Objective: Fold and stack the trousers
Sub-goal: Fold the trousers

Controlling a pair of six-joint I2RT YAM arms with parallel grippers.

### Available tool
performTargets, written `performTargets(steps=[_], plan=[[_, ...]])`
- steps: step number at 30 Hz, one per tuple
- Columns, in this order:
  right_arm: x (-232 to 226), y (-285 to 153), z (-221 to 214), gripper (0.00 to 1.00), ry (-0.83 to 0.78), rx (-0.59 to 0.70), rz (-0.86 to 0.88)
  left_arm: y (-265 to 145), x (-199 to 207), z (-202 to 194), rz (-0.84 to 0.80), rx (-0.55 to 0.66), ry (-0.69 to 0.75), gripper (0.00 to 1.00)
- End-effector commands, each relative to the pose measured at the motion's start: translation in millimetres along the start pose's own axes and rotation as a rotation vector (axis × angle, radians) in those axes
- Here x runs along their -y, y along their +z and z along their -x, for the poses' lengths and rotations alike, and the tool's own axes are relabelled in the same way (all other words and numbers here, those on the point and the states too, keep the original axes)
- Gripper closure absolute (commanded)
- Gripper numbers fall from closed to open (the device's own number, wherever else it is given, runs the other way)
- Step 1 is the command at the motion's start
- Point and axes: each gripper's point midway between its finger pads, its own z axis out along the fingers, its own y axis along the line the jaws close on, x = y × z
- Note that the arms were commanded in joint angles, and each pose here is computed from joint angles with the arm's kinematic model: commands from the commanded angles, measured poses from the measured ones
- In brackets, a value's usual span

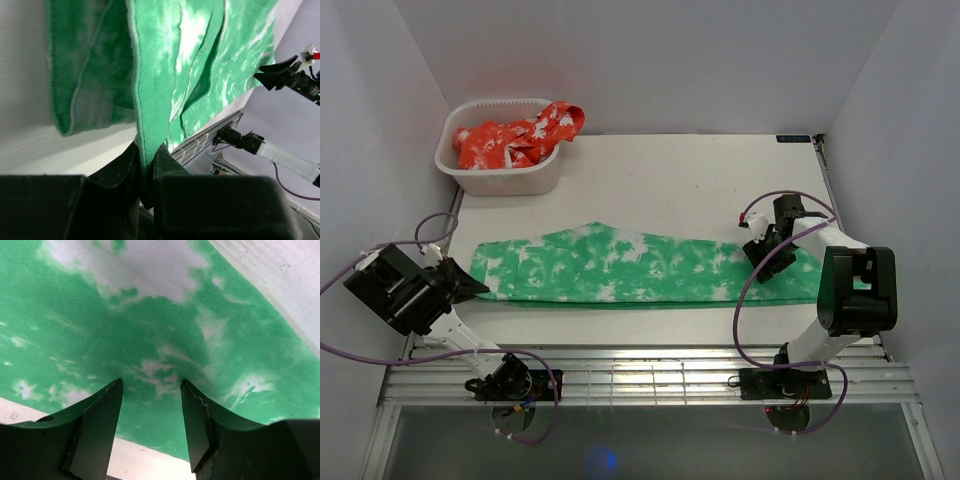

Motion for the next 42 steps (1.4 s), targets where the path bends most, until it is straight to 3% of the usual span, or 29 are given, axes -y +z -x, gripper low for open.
performTargets(steps=[1, 5, 11, 14, 18, 22, 26, 29, 34, 42], plan=[[14, 24, -23, 0.44, -0.005, -0.085, -0.063, -27, 25, 26, -0.010, 0.098, 0.145, 0.91], [14, 26, -22, 0.46, -0.002, -0.083, -0.063, -36, 31, 35, -0.007, 0.118, 0.171, 0.75], [15, 28, -22, 0.49, -0.002, -0.084, -0.062, -32, 37, 55, -0.051, 0.163, 0.204, 1.00], [15, 28, -23, 0.49, -0.005, -0.084, -0.062, -18, 22, 48, -0.024, 0.142, 0.197, 1.00], [15, 26, -22, 0.50, -0.012, -0.080, -0.066, 3, -36, 44, 0.140, 0.101, 0.182, 1.00], [19, 23, -26, 0.50, -0.024, -0.101, -0.089, 9, -70, 47, 0.244, 0.082, 0.154, 1.00], [16, 24, -31, 0.51, -0.035, -0.111, -0.083, -5, -64, 66, 0.274, 0.127, 0.207, 0.74], [15, 25, -37, 0.52, -0.064, -0.121, -0.086, -30, -42, 81, 0.300, 0.193, 0.354, 0.62], [19, 24, -36, 0.53, -0.101, -0.113, -0.101, -66, 2, 109, 0.325, 0.322, 0.583, 0.30], [14, 12, -14, 0.53, -0.106, -0.035, -0.054, -18, 37, 140, 0.255, 0.280, 0.645, 0.25]])
